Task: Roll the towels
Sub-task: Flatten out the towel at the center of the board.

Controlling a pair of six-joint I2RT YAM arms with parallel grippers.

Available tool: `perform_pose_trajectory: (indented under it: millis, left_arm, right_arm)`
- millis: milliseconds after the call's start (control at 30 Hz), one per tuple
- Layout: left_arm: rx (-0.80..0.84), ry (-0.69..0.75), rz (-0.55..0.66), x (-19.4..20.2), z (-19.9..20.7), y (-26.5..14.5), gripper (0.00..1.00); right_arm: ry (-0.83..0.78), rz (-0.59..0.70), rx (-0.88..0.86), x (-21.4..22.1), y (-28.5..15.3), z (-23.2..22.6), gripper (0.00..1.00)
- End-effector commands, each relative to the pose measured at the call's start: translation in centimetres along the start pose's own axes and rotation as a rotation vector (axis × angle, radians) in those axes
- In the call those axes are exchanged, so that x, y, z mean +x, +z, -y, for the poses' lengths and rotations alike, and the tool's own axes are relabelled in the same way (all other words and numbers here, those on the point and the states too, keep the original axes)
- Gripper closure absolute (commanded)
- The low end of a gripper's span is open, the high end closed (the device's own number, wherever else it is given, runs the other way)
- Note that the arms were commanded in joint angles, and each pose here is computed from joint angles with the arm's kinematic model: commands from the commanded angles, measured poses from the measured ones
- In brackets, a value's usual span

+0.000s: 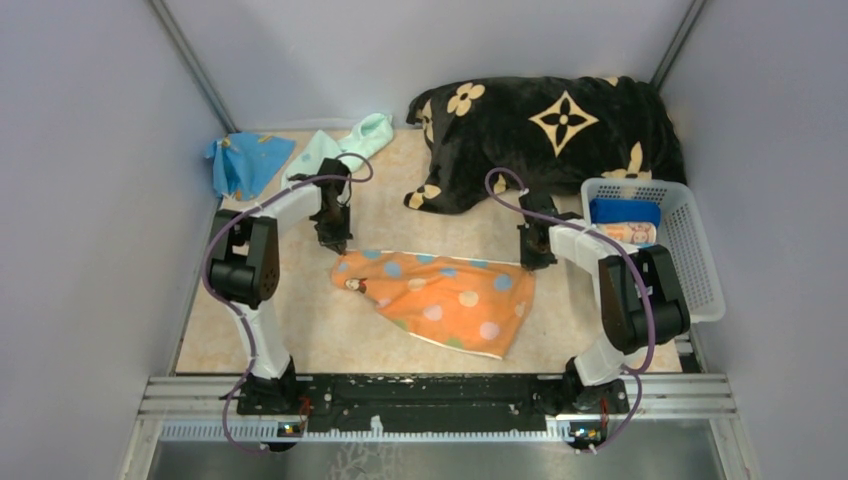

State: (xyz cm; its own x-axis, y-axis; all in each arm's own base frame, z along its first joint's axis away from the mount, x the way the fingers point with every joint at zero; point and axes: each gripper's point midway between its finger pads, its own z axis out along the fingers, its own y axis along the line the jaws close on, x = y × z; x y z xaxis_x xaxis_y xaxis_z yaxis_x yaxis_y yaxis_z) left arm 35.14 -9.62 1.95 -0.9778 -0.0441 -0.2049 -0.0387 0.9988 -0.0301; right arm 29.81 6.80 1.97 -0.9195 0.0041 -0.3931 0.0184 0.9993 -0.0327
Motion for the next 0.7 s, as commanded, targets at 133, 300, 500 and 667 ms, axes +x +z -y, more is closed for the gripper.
perform_pose_trajectory:
  millis: [133, 300, 500, 667]
  left_arm:
    - [-0.039, -0.041, 0.424, -8.1, -0.9, -12.2, 1.00]
    - [0.018, -0.063, 0.751, -10.3, -1.3, -22.6, 1.00]
    - [0.087, -0.109, 0.967, -6.7, -2.6, -30.2, 1.00]
    - [0.183, -0.139, 1.010, -1.4, -3.1, -32.6, 1.00]
  right_arm:
    - [0.010, 0.327, 0.040, -10.2, -7.5, 0.5, 1.00]
    - [-0.023, 0.518, 0.044, -14.0, -14.7, 1.5, 1.00]
    - [-0.043, 0.673, -0.008, -13.0, -21.5, 2.3, 1.00]
    - [-0.072, 0.765, -0.166, -9.5, -26.0, 1.3, 1.00]
